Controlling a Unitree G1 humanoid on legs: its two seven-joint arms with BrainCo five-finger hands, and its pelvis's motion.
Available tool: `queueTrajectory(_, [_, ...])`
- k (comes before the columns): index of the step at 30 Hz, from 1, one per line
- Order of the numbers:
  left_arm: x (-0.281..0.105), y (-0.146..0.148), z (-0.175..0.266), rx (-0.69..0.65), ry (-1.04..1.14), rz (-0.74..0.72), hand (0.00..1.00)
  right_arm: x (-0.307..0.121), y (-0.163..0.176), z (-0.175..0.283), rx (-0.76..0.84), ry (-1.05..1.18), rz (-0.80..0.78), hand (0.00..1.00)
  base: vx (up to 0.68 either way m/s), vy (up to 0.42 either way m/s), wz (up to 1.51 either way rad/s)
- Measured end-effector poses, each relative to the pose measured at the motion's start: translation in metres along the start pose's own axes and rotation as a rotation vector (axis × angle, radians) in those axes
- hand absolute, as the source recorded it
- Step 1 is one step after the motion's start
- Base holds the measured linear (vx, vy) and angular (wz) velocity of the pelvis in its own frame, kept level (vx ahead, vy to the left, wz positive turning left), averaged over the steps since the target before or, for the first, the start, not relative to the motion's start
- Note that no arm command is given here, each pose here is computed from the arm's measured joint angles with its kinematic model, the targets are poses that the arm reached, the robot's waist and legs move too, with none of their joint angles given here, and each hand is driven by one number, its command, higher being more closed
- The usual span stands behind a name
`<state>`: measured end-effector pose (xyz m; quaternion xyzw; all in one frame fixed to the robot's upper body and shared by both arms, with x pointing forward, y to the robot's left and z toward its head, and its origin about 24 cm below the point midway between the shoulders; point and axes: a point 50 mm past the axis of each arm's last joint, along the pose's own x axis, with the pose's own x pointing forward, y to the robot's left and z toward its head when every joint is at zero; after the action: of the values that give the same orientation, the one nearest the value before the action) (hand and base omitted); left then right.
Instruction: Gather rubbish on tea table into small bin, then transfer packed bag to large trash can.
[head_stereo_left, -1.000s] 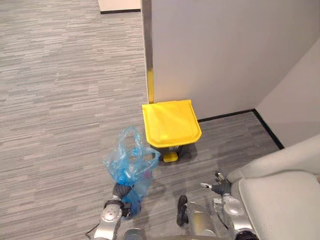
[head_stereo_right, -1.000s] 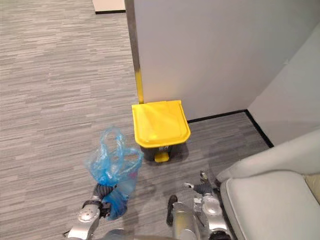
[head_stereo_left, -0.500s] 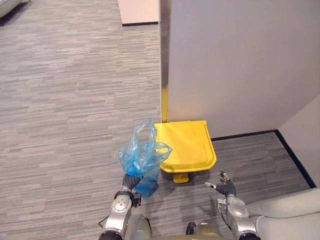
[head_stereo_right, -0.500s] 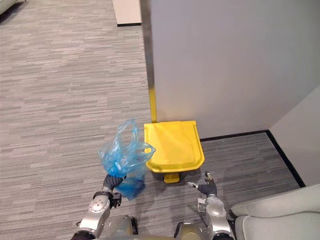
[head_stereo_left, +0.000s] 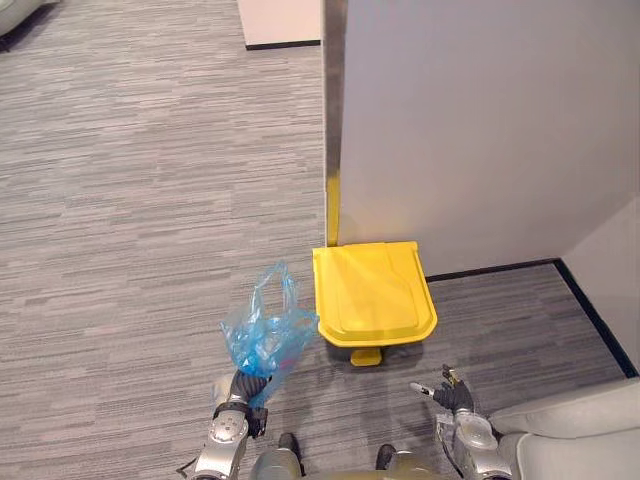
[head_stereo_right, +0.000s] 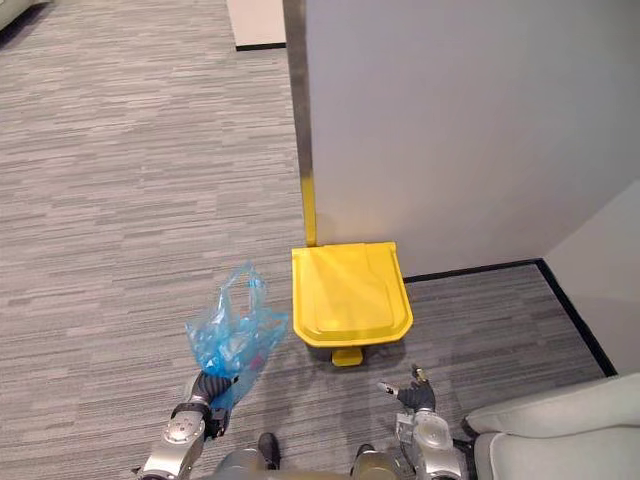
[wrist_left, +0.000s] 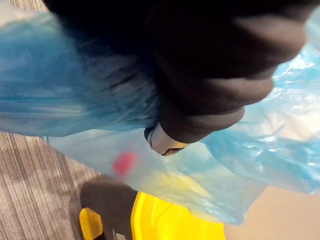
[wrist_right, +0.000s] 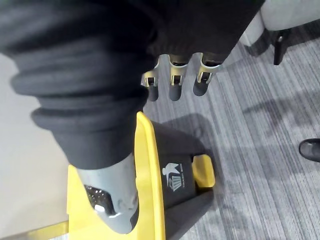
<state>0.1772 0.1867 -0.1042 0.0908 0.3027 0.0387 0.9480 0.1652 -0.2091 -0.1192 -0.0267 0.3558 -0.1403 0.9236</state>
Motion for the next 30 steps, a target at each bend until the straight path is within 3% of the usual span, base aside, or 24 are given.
queueTrajectory(28, [-0.005, 0.014, -0.013, -0.020, 0.044, 0.050, 1.00, 0.010, 0.006, 0.022, -0.060, -0.056, 0.022, 0.00, -0.02, 0.029, -0.08])
queueTrajectory(30, [-0.002, 0.013, 0.005, -0.029, -0.029, 0.050, 1.00, 0.008, 0.009, 0.029, -0.033, -0.090, 0.018, 0.00, -0.04, 0.101, 0.36])
